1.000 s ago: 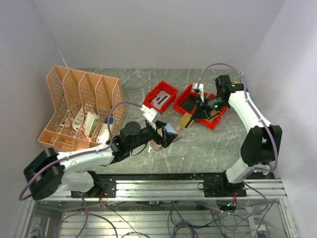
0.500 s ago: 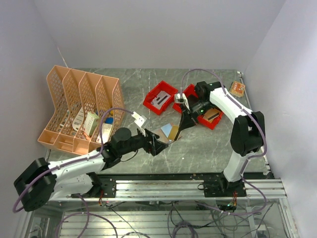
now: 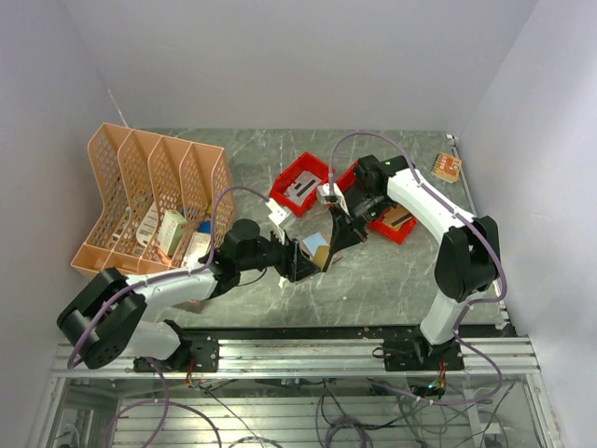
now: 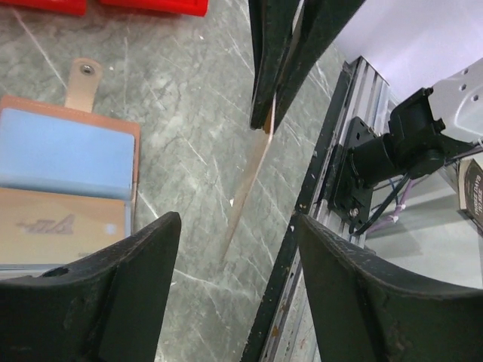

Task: Put the credit cards into the card holder
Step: Pick up the credit card from the storage box.

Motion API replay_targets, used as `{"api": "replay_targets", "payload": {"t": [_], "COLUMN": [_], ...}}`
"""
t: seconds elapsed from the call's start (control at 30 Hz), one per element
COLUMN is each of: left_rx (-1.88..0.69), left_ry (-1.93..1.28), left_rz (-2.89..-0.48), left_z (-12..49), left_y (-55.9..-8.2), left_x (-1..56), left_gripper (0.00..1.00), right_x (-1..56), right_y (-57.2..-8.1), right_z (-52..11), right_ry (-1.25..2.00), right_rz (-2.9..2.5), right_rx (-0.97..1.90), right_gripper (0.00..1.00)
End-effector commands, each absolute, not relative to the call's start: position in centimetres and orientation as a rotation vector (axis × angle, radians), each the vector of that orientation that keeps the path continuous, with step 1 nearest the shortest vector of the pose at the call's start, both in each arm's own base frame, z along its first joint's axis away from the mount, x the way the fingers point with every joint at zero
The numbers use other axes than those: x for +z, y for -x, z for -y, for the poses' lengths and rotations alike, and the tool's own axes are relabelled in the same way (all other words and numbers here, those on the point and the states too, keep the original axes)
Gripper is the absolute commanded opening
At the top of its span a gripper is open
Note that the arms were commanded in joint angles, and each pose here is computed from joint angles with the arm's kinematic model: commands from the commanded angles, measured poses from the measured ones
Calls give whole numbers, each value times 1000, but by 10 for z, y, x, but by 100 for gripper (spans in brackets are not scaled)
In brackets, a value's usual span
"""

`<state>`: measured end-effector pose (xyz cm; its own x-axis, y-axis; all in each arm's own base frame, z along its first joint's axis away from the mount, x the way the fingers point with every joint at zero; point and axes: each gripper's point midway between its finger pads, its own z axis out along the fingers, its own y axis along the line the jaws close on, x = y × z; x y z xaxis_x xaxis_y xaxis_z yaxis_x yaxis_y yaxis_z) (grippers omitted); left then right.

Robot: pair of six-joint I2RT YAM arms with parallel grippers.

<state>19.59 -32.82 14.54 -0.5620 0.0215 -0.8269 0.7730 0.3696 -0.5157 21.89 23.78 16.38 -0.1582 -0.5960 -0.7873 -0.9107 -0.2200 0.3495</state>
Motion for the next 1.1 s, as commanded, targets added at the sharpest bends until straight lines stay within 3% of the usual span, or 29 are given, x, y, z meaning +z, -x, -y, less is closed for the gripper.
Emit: {"api": "replay_targets", "payload": {"t": [0.0,0.13,0.17,0.23,0.27,0.33,0.5,0.6,0.93,1.07], "left_rx": [-1323,-1348,-1360,-1383,-1396,-1416,-1441,-1480,-1514,-1522], "left_ry": [-779,-804,-805,-805,-801,-777,-613,-528,-500,-516], "left_rz": [-1793,-1805,-1806,-1801,-1798,-1764,-1671,-1601,-1515,-1515], "left_z": [343,350,351,352,352,351,334,325,325,329], "left_y": [-195,-196,-195,-193,-191,-189,-187,-183,-184,-185], "left_x": [157,151,150,151,152,158,175,188,215,215], "left_gripper": [72,51,42,15,8,7,7,7,7,7], "right_x": [176,180,181,182,183,184,214,238,236,236], "right_y": [-211,-209,-208,-207,-206,-207,-231,-242,-230,-222], "right_z": [-245,-248,-248,-248,-248,-249,-247,-242,-258,-265], "right_ry": [1813,1810,1807,1801,1797,1779,1562,1400,1131,1155], "right_rz": [-1643,-1629,-1628,-1629,-1631,-1637,-1646,-1636,-1783,-1778], "right_rx": [1323,1331,1334,1340,1347,1354,1333,1391,1633,1674], "right_gripper": [0,0,0,0,1,11,50,60,58,50]}}
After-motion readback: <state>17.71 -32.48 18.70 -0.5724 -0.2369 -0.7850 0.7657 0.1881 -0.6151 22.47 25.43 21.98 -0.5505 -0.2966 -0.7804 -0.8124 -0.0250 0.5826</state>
